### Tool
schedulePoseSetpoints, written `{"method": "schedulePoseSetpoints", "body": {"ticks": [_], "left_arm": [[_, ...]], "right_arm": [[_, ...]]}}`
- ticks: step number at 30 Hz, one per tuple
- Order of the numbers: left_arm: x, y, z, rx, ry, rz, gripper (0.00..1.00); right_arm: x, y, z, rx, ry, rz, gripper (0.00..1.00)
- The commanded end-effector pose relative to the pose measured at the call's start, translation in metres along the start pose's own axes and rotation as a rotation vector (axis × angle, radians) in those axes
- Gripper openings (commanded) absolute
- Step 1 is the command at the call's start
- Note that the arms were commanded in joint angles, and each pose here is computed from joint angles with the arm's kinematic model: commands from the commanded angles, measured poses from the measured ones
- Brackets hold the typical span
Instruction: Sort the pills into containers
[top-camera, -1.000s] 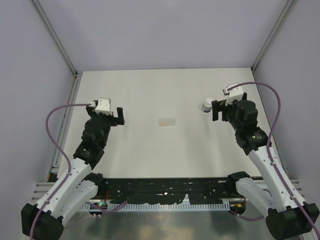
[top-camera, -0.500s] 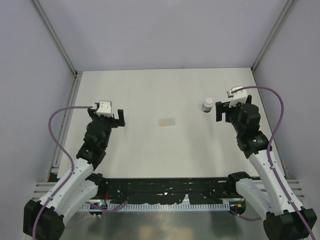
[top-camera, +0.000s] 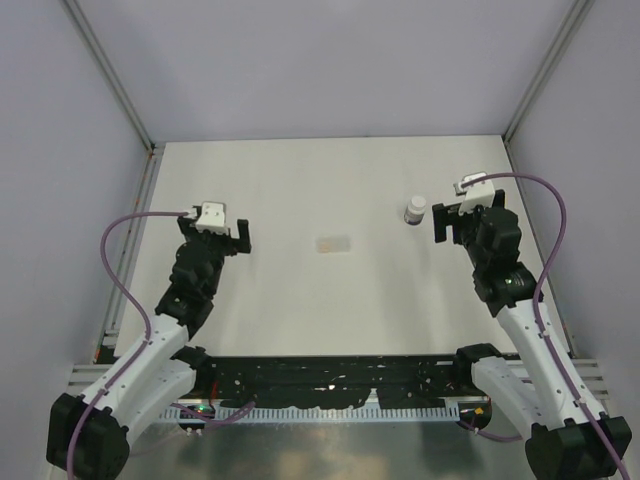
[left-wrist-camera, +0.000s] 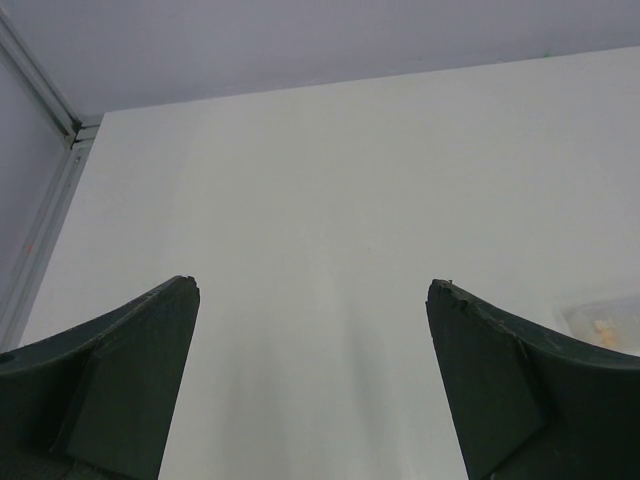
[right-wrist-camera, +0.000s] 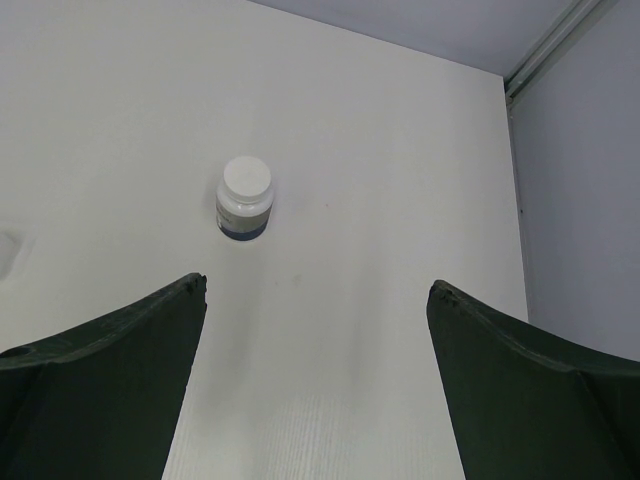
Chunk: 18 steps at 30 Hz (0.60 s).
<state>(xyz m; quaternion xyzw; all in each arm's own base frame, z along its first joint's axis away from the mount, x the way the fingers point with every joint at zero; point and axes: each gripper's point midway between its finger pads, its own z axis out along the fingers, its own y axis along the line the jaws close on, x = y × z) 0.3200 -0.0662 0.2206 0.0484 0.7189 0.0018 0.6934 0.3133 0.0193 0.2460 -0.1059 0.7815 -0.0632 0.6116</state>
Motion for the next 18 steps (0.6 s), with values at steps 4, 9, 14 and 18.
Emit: {"method": "schedulePoseSetpoints", "body": {"ticks": [4, 9, 14, 18], "left_arm": [[-0.0099, -0.0010, 0.0031, 0.008, -0.055, -0.006, 1.00], [-0.0097, -0.0030, 0.0029, 0.019, -0.056, -0.011, 0.99], [-0.0136, -0.0037, 0.0008, 0.028, -0.065, -0.013, 1.00], [-0.0140, -0.0034, -0.0001, 0.028, -0.062, -0.012, 1.00]], "right_arm": [[-0.0119, -0.0054, 0.0000, 0.021, -0.057, -0.015, 0.95], [-0.0111, -0.0048, -0.0005, 0.017, -0.061, -0.022, 0.95], [-0.0097, -0.0047, 0.0003, 0.015, -0.060, -0.025, 0.95], [-0.0111, -0.0038, -0.0009, 0.007, -0.067, -0.026, 0.95]]}}
